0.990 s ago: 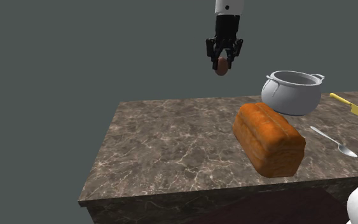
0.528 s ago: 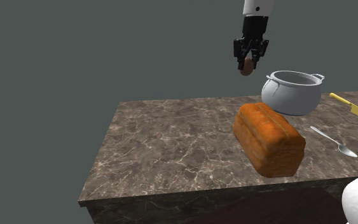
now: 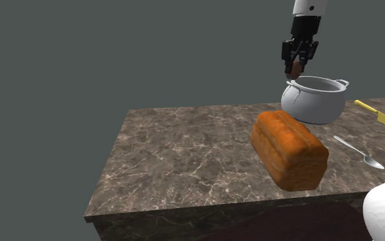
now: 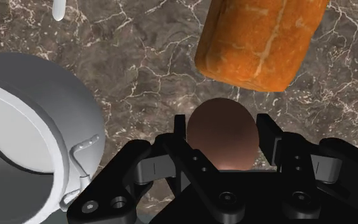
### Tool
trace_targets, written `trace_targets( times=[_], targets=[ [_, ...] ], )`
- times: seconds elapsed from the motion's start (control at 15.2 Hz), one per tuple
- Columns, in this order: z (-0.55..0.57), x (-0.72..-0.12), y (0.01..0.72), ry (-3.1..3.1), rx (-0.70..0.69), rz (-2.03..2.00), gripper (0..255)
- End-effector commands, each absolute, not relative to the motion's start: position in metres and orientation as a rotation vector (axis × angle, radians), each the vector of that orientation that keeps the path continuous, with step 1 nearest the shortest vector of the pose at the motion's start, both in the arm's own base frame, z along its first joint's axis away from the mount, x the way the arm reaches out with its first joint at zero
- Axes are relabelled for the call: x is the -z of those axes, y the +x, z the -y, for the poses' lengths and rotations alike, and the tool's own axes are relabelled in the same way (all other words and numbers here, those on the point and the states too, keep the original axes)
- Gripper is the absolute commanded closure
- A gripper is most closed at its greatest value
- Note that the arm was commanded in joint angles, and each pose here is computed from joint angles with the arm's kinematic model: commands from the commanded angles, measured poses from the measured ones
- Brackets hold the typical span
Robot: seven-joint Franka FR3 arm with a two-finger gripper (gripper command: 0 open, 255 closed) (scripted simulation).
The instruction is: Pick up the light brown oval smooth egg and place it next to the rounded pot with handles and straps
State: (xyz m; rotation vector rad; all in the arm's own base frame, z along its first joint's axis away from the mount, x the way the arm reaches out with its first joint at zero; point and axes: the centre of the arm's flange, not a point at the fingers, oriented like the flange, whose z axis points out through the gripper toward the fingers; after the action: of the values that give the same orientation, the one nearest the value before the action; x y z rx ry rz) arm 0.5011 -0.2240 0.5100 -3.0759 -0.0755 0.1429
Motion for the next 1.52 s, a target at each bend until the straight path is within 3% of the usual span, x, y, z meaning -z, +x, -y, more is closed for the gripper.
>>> trace_targets(
  times=[0.0,0.33,1.45],
  targets=[
    [0.251,-0.510,0.492,-3.076,-0.143,0.078,255],
    [0.324,-0.510,0.471,-3.076,-0.143,0.078,255],
    [0.324,-0.421,0.471,-3.076,-0.143,0.078,255]
  ],
)
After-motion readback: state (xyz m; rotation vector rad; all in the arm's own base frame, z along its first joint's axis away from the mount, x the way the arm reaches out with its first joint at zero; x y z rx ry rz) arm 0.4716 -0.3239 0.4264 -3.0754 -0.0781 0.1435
